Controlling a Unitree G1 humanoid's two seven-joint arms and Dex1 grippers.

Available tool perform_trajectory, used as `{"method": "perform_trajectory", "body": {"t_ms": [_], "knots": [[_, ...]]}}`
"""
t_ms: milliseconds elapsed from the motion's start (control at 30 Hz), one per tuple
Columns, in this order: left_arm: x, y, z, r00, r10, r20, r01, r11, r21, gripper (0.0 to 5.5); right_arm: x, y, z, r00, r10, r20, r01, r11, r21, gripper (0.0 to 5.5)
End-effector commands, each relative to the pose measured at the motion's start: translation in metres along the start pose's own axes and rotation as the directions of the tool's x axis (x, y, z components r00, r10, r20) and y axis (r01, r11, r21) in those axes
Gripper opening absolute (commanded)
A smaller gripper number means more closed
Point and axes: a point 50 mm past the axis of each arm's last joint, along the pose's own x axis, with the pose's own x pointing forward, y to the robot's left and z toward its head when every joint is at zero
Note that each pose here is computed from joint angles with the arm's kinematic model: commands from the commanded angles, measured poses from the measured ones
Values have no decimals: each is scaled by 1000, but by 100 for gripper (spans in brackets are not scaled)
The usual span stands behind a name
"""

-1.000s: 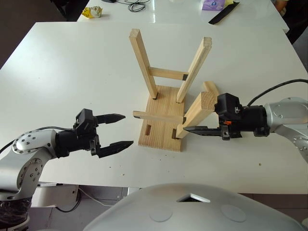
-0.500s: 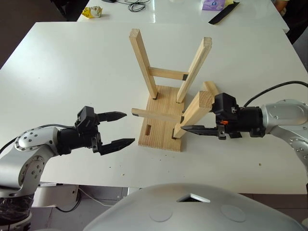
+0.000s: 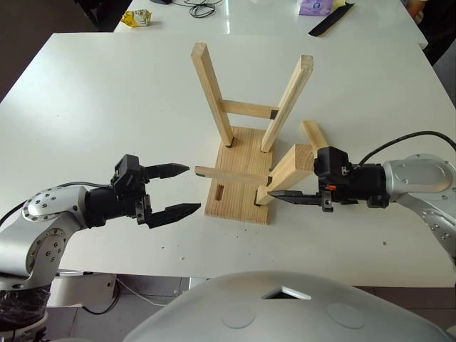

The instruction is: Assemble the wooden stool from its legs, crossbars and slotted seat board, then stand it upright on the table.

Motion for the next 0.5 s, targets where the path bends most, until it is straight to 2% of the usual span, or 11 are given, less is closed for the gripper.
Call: {"method": "perform_trajectory", "body": {"t_ms": [33, 500], "knots": [[0, -1, 1, 1000, 4, -1, -4, 1000, 1, 513, -6, 1, -23, 993, 13, -118, -5, 998, 68, 202], [2, 0, 2, 1000, -8, 0, 8, 1000, 0, 513, -3, 3, -41, 968, 67, -242, -59, 997, 41, 202]]}}
